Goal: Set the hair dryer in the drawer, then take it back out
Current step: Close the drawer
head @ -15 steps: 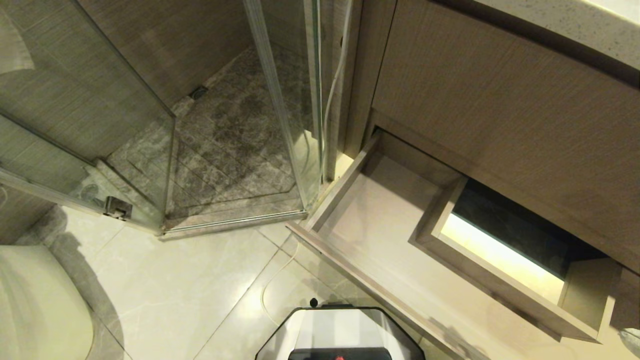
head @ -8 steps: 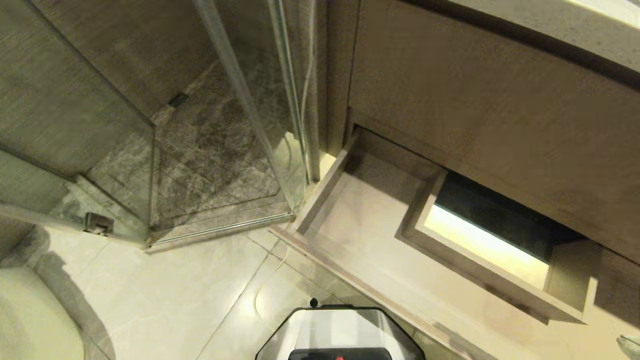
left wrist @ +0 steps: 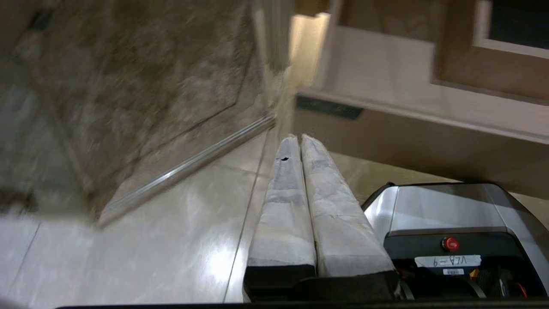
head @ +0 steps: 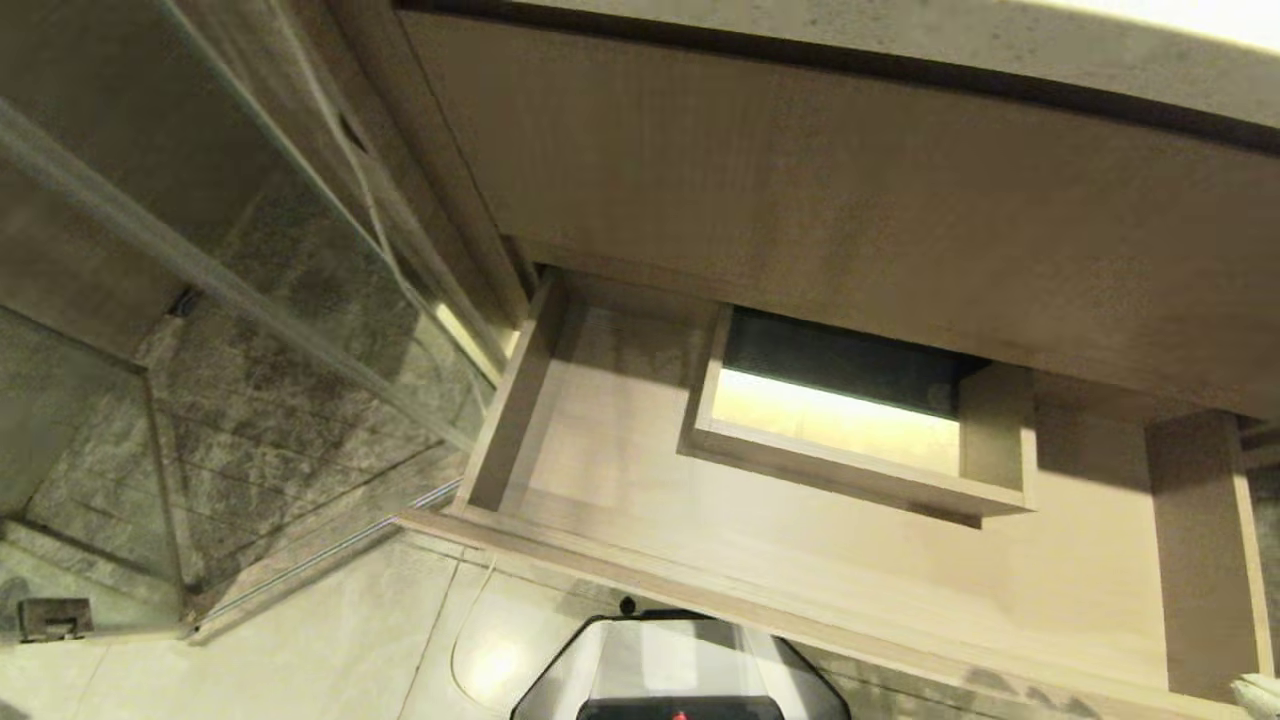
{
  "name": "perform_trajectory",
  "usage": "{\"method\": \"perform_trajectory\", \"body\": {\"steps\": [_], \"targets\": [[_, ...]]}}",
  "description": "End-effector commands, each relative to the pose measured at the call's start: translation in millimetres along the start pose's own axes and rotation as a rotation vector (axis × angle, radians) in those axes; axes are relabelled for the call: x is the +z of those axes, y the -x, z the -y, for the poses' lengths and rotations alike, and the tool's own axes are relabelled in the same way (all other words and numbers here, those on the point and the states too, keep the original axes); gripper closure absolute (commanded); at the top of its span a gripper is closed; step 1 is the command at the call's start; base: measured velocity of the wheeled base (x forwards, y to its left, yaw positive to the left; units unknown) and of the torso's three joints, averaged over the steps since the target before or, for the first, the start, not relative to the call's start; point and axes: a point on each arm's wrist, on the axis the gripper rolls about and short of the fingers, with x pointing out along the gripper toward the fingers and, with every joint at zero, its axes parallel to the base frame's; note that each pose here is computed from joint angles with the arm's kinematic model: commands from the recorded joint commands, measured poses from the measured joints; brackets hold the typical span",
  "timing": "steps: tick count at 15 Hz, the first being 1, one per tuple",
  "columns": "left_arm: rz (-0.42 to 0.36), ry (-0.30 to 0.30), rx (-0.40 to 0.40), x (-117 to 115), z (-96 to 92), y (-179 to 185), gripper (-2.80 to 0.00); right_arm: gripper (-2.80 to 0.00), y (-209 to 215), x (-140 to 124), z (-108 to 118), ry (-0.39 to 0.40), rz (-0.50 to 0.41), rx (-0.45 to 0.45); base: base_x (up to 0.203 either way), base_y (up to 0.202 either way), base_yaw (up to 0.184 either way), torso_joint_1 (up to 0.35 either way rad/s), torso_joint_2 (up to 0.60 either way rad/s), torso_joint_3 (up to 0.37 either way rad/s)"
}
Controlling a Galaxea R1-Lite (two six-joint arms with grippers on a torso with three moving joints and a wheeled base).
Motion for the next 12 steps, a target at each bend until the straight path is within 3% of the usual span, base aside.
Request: {"method": "perform_trajectory", "body": {"steps": [1,6,9,12], "targets": [[-0.001,0.0,0.001,0,0.0,0,0.0,0.0,-2,0,0,0.0,-0.011,0.009,0.001,0.011,-0.165,0.009,0.01,0.001],[-0.002,0.0,0.001,0,0.0,0,0.0,0.0,-11,1,6,-0.024,-0.077,0.026,0.004,0.008,-0.158,0.003,0.0,0.003],[-0.001,0.0,0.001,0,0.0,0,0.0,0.0,-23,-2,13,-0.068,-0.234,-0.007,-0.001,0.001,-0.023,0.001,0.0,0.002],[-0.002,0.0,0.001,0,0.0,0,0.0,0.0,-41,-8,19,-0.11,-0.415,0.053,0.0,0.0,0.0,0.0,0.0,0.0]]}}
